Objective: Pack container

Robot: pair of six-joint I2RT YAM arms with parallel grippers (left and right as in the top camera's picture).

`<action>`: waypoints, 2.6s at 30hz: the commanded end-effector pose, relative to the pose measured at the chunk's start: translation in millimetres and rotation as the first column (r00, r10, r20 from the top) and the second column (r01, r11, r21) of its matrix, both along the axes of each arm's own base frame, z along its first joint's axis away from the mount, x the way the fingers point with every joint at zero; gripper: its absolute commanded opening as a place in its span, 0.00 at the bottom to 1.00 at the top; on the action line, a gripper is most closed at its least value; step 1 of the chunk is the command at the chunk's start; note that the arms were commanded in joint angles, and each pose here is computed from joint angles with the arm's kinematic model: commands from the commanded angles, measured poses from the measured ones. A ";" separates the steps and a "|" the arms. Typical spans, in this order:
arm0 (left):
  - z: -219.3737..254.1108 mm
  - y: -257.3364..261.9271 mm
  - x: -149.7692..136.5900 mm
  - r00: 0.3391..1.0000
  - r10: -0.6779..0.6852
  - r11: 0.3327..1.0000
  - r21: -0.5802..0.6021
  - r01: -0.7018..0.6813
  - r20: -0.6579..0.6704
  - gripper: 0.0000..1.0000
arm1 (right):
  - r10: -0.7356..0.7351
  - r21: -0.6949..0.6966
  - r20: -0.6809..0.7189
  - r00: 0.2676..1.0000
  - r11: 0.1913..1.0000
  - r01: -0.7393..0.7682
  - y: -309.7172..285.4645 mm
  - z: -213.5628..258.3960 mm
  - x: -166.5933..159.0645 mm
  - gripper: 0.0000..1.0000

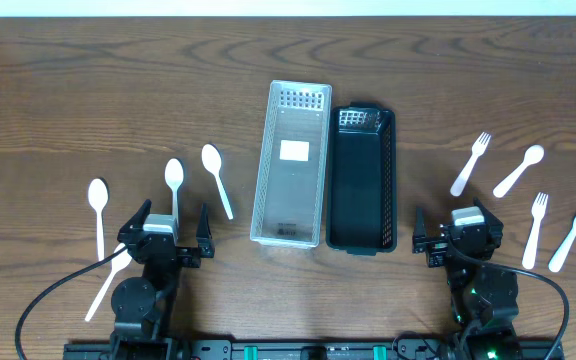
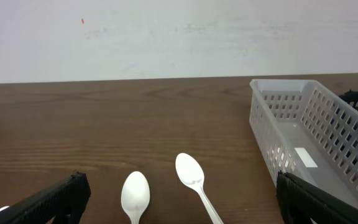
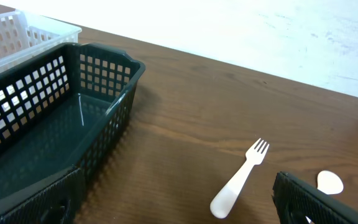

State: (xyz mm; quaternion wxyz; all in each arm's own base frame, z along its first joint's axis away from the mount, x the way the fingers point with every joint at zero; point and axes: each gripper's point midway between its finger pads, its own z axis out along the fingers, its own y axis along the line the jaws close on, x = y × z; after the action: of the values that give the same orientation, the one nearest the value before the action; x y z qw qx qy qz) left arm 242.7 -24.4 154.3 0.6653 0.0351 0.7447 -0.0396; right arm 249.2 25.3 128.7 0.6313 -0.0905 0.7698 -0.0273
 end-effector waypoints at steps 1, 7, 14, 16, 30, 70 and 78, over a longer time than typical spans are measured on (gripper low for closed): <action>-15.4 -1.8 0.1 0.999 -0.014 1.000 0.014 0.014 -0.033 0.98 | 0.010 -0.011 0.001 1.000 1.000 -0.010 1.8 -1.2 -0.4 0.99; -15.4 -1.8 0.1 0.999 -0.014 1.000 0.014 0.014 -0.033 0.98 | 0.010 -0.011 0.001 1.000 1.000 -0.010 1.8 -1.2 -0.4 0.99; -15.4 -1.7 0.1 0.999 -0.014 1.000 0.014 0.014 -0.033 0.98 | 0.010 -0.011 0.001 1.000 1.000 -0.010 1.8 -1.2 -0.4 0.99; -15.4 -1.7 0.1 0.999 -0.014 1.000 0.014 0.014 -0.033 0.98 | 0.010 -0.011 0.001 1.000 1.000 -0.010 1.9 -1.2 -0.4 0.99; -15.4 -1.7 0.1 0.999 -0.014 1.000 0.014 0.014 -0.033 0.98 | 0.010 -0.011 0.001 1.000 1.000 -0.010 1.8 -1.2 -0.4 0.99; 93.0 -5.9 18.6 0.892 0.001 0.986 -0.147 -0.076 -0.453 0.98 | 0.030 0.254 -0.273 0.961 0.966 0.042 16.7 82.5 1.5 0.99; 76.2 -9.4 52.5 0.713 0.006 0.995 -0.064 -0.071 -0.701 0.98 | 0.015 0.157 -0.651 0.759 0.981 0.115 23.5 77.5 25.0 0.99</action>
State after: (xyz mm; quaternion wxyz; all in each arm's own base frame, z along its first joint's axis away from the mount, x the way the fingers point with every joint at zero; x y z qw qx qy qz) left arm 287.0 -32.6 233.8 0.3528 -0.0322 0.9327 -0.0679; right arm 264.1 42.4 204.7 0.3612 -0.0148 0.9309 0.0529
